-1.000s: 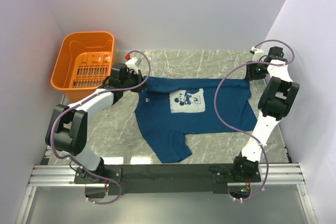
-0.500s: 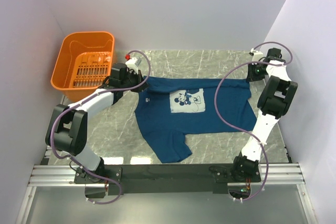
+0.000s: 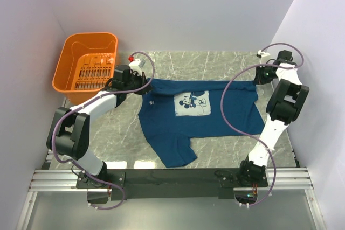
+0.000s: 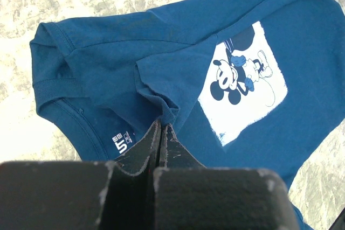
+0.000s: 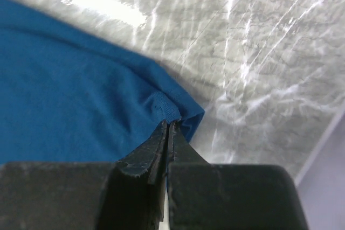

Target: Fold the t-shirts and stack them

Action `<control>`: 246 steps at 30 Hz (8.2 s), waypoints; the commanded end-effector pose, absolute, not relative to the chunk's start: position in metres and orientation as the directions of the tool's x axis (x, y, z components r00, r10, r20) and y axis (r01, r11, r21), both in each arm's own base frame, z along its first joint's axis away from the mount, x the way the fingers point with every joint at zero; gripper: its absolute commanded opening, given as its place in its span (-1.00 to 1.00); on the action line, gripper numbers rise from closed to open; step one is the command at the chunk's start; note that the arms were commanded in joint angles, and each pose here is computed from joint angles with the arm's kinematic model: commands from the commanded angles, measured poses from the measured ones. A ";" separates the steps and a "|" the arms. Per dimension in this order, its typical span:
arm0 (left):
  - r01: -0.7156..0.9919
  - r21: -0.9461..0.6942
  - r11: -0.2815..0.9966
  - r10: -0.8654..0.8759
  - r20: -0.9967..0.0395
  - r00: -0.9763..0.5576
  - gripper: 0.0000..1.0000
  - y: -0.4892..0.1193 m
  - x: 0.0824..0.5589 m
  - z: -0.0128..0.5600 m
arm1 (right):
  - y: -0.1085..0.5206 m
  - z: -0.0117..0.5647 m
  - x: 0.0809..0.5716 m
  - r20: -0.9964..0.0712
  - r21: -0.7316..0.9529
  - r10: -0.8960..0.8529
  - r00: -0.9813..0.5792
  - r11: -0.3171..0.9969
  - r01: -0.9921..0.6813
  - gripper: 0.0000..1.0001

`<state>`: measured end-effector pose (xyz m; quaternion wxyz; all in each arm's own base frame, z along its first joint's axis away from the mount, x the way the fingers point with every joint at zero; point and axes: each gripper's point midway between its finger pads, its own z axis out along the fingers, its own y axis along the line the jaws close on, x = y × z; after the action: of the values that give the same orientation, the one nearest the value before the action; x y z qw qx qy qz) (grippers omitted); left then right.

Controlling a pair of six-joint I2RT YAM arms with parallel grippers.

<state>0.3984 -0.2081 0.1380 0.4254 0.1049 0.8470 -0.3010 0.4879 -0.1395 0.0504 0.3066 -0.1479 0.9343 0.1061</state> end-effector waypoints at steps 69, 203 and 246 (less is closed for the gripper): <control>0.441 -0.386 0.810 -0.081 -0.819 -0.568 -0.99 -0.204 0.399 0.156 | -0.088 0.053 0.425 -0.535 0.012 -0.572 -0.622 0.731 -0.682 -0.93; -0.243 -0.418 0.875 -0.466 -0.595 -0.655 -0.82 -0.152 0.550 0.087 | -0.127 0.040 0.523 -0.447 0.392 0.334 -0.830 0.907 0.154 -0.24; -0.221 -0.507 0.833 -0.525 -0.598 -0.605 -0.39 -0.169 0.598 0.111 | -0.159 0.132 0.611 -0.714 0.426 0.430 -0.553 0.893 0.145 -0.50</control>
<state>0.5759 -0.1655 0.0743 0.3555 -0.2085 0.8956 -0.1673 0.5835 -0.1401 0.0902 0.3660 0.1724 0.8947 0.1893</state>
